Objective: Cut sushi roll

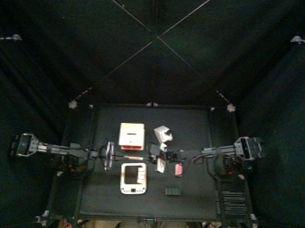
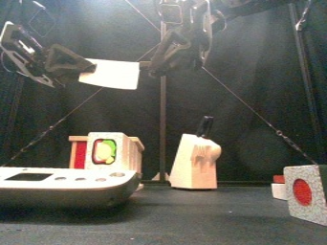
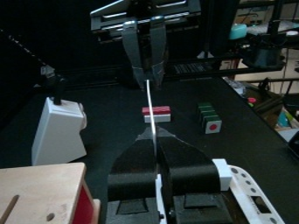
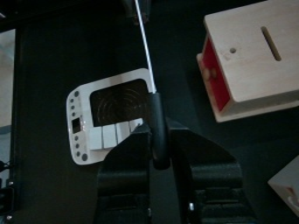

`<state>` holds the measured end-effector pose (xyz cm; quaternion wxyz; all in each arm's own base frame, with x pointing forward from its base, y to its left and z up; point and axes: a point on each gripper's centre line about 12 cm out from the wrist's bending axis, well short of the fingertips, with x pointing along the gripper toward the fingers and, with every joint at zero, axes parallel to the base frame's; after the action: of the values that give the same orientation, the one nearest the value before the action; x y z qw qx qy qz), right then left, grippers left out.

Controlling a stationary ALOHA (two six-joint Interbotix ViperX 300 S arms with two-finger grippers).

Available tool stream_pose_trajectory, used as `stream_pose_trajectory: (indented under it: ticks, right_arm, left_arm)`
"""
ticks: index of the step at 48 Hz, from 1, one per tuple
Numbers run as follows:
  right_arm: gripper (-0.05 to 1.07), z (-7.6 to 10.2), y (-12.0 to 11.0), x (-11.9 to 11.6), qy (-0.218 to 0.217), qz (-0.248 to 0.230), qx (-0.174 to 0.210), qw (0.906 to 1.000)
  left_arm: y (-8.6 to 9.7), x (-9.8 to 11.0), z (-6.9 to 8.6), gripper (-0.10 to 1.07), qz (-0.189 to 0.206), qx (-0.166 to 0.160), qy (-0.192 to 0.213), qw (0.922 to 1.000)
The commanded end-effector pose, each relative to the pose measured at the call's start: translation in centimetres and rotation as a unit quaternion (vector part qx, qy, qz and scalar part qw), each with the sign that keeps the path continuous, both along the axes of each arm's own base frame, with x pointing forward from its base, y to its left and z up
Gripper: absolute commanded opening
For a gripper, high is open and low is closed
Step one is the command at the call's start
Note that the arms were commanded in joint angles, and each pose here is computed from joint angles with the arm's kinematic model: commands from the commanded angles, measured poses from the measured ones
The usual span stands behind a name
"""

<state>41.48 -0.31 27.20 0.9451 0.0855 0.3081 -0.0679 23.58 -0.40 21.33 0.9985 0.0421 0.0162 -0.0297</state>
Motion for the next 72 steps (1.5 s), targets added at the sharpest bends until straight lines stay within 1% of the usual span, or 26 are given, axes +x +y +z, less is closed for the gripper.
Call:
stream_pose_trajectory:
  ticks: [1,9,13,18,23,28,33,39,46,51,61,66,72]
  right_arm:
    - [0.36,1.6,-0.2,-0.4,-0.02,-0.004,0.004,0.9998]
    - [0.36,1.6,0.0,-0.4,-0.019,-0.005,0.011,0.9997]
    - [0.35,1.3,0.2,-0.4,-0.016,-0.003,0.013,0.9998]
    - [0.35,-0.2,0.8,-0.5,0.001,0.004,0.014,0.9999]
    - [0.35,-1.7,1.7,-0.6,0.021,0.014,0.013,0.9996]
    - [0.35,-2.6,3.0,-0.7,0.031,0.027,0.018,0.999]
    - [0.35,-3.0,4.0,-0.8,0.037,0.039,0.019,0.9984]
    - [0.35,-3.7,4.6,-0.7,0.047,0.044,0.019,0.9977]
    - [0.35,-4.6,4.3,-0.9,0.064,0.04,0.017,0.997]
    - [0.35,-5.1,4.2,-1.0,0.072,0.039,0.017,0.9965]
    - [0.35,-6.0,4.1,-1.1,0.084,0.038,0.016,0.9956]
    - [0.35,-6.2,4.1,-1.0,0.086,0.037,0.016,0.9954]
    - [0.35,-6.6,4.1,-1.0,0.091,0.037,0.015,0.9951]
  left_arm:
    - [-0.1,0.3,0.6,0.23,-0.003,0.003,-0.011,0.9999]
    - [-0.1,0.3,0.5,0.23,-0.004,0.002,-0.009,0.9999]
    - [-0.2,0.2,0.2,0.23,-0.006,0.001,-0.003,1.0]
    - [-0.8,-0.1,-0.4,0.23,-0.017,-0.001,0.006,0.9998]
    - [-2.0,-0.3,-1.3,0.23,-0.043,-0.002,0.023,0.9988]
    - [-3.4,-0.1,-2.1,0.23,-0.07,-0.002,0.041,0.9967]
    - [-4.0,0.5,-3.0,0.23,-0.081,0.0,0.061,0.9949]
    - [-4.1,1.8,-4.4,0.23,-0.074,-0.002,0.093,0.9929]
    - [-3.9,2.6,-5.8,0.23,-0.064,0.007,0.122,0.9905]
    - [-3.9,2.7,-6.3,0.23,-0.059,0.007,0.134,0.9892]
    - [-3.8,2.6,-7.1,0.23,-0.039,-0.015,0.157,0.9868]
    - [-4.2,2.5,-7.5,0.23,-0.042,-0.017,0.17,0.9843]
    - [-4.7,2.4,-7.6,0.23,-0.049,-0.018,0.181,0.9822]
